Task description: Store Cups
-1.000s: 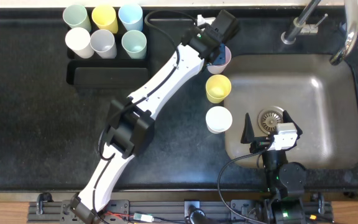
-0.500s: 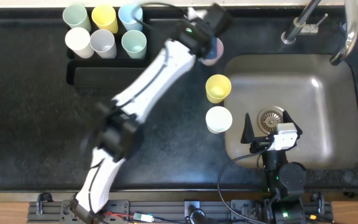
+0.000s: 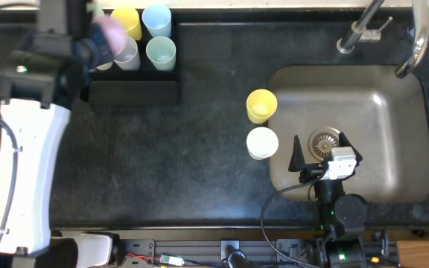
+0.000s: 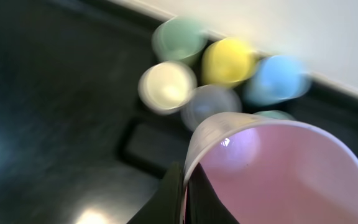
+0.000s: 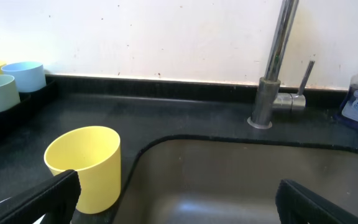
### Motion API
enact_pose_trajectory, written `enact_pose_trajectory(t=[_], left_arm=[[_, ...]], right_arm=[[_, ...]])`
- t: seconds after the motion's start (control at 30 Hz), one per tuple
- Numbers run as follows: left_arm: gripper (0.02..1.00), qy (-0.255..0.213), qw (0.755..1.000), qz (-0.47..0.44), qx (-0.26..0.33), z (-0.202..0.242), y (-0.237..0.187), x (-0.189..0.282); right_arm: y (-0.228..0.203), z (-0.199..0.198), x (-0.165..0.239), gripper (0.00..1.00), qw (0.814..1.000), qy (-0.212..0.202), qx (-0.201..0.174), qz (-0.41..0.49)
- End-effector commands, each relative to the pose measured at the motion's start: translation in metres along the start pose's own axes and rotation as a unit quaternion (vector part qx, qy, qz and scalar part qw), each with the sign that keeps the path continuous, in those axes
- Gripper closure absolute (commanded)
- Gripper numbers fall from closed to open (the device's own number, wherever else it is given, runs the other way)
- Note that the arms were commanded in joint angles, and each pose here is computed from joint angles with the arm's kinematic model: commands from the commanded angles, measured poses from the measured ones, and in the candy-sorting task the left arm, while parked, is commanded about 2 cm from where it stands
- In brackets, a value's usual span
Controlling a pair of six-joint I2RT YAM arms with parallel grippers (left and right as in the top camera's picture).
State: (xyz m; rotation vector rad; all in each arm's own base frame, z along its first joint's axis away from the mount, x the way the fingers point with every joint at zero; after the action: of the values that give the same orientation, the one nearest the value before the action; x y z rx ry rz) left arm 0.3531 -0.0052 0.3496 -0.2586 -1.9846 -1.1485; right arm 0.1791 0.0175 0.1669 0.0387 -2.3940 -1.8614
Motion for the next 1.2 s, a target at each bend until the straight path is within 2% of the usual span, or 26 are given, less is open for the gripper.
enact_pose_trajectory(t=[0.03,0.13,0.3,0.53,0.8,1.2], left_arm=[[0.982,0.025,0.998,0.051,-0.025,0.04,0.002,-0.031],[0.98,0.037,0.997,0.065,-0.013,0.065,0.006,-0.043],[0.982,0.032,0.995,0.091,-0.026,0.085,0.001,-0.065],[0.982,0.029,0.989,0.127,-0.067,0.087,-0.015,-0.108],[0.982,0.041,0.982,0.168,-0.071,0.09,-0.03,-0.153],[0.982,0.044,0.98,0.181,-0.07,0.091,-0.038,-0.18]], right_arm=[[-0.003,0.0,0.0,0.005,1.0,-0.001,0.0,-0.001],[-0.003,0.0,0.0,0.003,1.0,-0.001,0.0,-0.001],[-0.003,0.0,0.0,0.003,1.0,-0.001,0.0,-0.001],[-0.003,0.0,0.0,0.005,1.0,-0.001,0.0,-0.001],[-0.003,0.0,0.0,0.005,1.0,-0.001,0.0,-0.001],[-0.003,0.0,0.0,0.007,1.0,-0.001,0.0,-0.001]])
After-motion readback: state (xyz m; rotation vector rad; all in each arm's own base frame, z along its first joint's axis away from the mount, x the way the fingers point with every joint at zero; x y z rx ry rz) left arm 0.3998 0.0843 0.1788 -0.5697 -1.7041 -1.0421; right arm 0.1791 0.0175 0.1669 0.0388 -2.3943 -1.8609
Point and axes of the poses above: each gripper's point midway between its finger pads, its own x axis back along the fingers, its own z axis along the line the jaws close on, y = z × x, the point moved 7 cm from there along x, back along the fingers, and after that the axes turned 15 degrees about x, right-handed, at the moved point
